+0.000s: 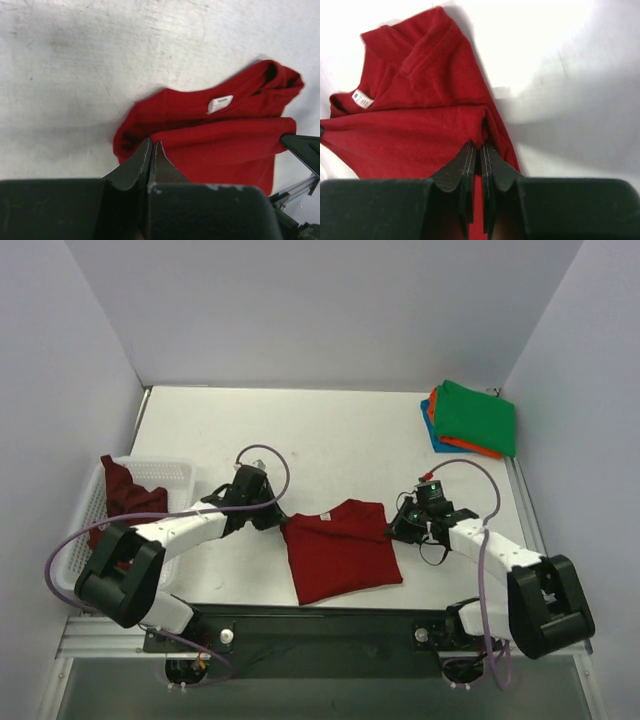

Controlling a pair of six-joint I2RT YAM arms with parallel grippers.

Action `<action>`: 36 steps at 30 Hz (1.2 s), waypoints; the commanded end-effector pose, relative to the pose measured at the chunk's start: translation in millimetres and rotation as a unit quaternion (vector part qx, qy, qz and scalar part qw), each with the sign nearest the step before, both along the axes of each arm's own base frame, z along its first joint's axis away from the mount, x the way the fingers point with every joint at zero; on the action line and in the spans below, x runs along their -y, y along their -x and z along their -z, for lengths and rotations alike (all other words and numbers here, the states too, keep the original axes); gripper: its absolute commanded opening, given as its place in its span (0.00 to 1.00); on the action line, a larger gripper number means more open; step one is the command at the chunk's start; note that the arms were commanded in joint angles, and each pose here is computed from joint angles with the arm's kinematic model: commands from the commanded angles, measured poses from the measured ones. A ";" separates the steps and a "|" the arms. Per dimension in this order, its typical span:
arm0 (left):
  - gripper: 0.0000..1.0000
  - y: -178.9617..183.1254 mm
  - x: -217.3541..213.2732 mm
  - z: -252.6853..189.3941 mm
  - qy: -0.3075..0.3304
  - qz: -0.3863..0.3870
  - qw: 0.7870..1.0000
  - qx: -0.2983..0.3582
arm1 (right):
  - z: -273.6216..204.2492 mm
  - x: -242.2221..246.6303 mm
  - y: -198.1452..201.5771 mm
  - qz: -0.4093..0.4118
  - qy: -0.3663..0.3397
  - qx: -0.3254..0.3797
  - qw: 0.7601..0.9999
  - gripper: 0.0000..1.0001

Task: Fold and stack the t-shirts
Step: Fold the long partially folded tshirt into a neat square

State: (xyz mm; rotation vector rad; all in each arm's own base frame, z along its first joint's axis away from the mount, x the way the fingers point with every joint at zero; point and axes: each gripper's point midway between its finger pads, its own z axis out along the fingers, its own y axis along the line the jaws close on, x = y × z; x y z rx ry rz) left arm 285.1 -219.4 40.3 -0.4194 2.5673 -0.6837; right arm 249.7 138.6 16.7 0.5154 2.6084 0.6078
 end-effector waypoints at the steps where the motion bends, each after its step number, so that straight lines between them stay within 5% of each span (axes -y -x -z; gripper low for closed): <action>1: 0.00 3.3 -16.6 -27.0 -0.020 -0.005 0.999 0.039 | -14.5 20.3 19.3 0.019 0.038 0.010 0.999 0.07; 6: 0.00 -1.1 -20.5 -48.5 -0.021 -0.001 0.998 0.055 | -54.9 13.1 -0.1 0.012 0.037 0.044 0.998 0.09; 14: 0.00 -39.0 -50.1 -32.4 -0.007 -0.041 0.999 0.031 | -75.8 -13.9 -92.2 -0.008 0.022 0.046 0.999 0.09; 19: 0.00 -62.2 -61.1 -14.1 -0.009 -0.046 0.999 0.021 | -63.8 -36.1 -141.6 -0.049 0.012 0.047 0.998 0.28; 22: 0.21 -69.7 -67.0 -12.2 -0.005 -0.055 0.998 0.017 | -76.0 -42.6 -158.8 -0.065 0.009 0.069 0.995 0.42; 23: 0.44 -71.7 -67.5 -15.5 -0.004 -0.055 0.998 0.022 | -82.3 -41.2 -156.2 -0.074 0.016 0.074 0.994 0.44; 25: 0.54 -75.8 -72.7 -23.9 -0.016 -0.058 0.998 0.034 | -86.8 -36.3 -149.7 -0.074 0.027 0.080 0.994 0.45; 31: 0.58 -73.5 -76.6 -71.1 -0.055 -0.053 0.994 0.084 | -95.8 -37.6 -92.1 -0.097 0.065 0.100 0.988 0.46; 36: 0.53 -51.0 -62.3 -86.3 -0.081 -0.035 0.990 0.107 | -96.1 -65.4 -51.0 -0.141 0.025 0.119 0.983 0.38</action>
